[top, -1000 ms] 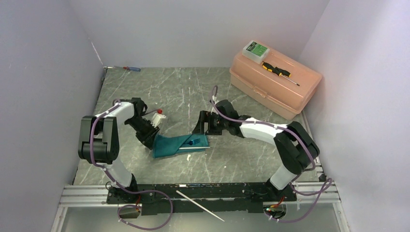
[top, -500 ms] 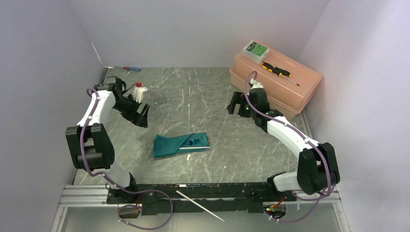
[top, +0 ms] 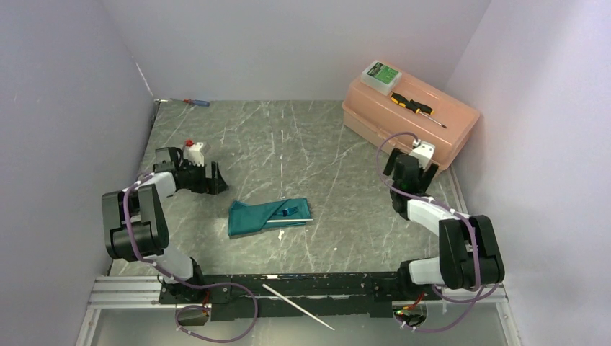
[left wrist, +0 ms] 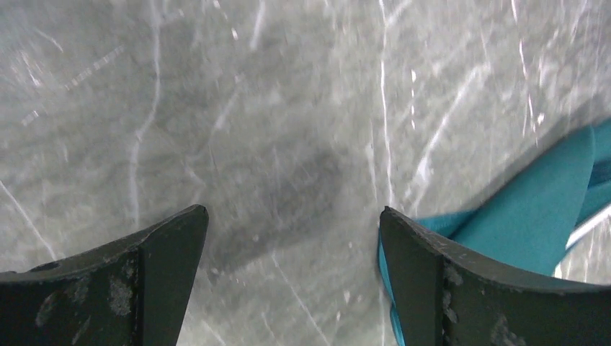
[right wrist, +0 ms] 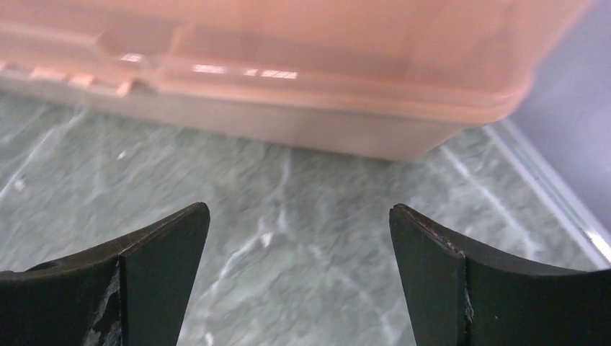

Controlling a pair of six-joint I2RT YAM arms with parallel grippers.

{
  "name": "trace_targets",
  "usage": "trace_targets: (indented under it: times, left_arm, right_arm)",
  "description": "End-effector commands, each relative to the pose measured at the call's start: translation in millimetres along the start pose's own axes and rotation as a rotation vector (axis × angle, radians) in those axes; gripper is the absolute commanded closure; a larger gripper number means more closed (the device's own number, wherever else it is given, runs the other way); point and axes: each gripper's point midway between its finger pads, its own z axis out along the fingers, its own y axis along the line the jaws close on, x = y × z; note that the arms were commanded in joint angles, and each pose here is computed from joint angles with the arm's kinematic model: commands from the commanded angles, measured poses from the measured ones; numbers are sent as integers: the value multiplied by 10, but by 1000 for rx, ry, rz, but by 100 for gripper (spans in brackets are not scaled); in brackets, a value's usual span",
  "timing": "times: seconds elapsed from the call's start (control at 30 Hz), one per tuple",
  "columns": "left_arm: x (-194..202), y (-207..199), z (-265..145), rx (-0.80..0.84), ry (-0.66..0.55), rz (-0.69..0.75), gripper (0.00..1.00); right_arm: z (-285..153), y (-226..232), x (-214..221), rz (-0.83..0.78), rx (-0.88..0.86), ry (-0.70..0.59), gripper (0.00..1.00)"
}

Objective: Fold the napkin into a case and place the utensils inside
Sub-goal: Reset both arms

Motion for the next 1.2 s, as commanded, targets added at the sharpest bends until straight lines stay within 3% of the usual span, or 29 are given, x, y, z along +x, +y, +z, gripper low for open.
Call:
trace_targets:
  times: [0.0,0.13,0.3,0.37,0.53,0.63,0.7,0.8,0.97,1.07,1.1,1.17]
  left_arm:
    - [-428,128,131,-10,-175,32,5]
    - [-456,216,155,-62,-268,45,5]
    - [-610,288,-42,-172,-419,126,5]
    - [-653,322,-106,-215,-482,154,5]
    - [-644,405,-65,-232,-460,114,5]
    - [-640,377,-174,-271,-515,140,5]
    - [-649,256,-231,-258,-570,193,5]
    - [-617,258,-129,-247,-508,189,5]
    - [-660,496,120,-310,-464,98,5]
    - [-505,352,54,-307,-561,183,5]
    - [-546,289,-7,-302,-644,214,5]
    - [-555,316,6,-306,-590,203,5]
  right_arm:
    - [87,-257,-531,86,55,-203,0]
    - [173,-396,-409,90,81,-162,0]
    - [117,-420,-239,102,47,-201,0]
    - [74,-448,-190,119,39,-229,0]
    - [-75,-377,-188,117,-64,-319,0]
    - [-204,-291,-143,74,-157,-381,0]
    - [-320,-295,-214,62,-168,-479,0]
    - [-258,-136,-110,-9,-176,-403,0]
    - [-172,-104,-132,-22,-138,-385,0]
    - [-219,-105,-152,-39,-142,-413,0]
    - [-207,-89,-146,-45,-141,-408,0]
    - [-66,-60,-110,-39,-113,-345,0]
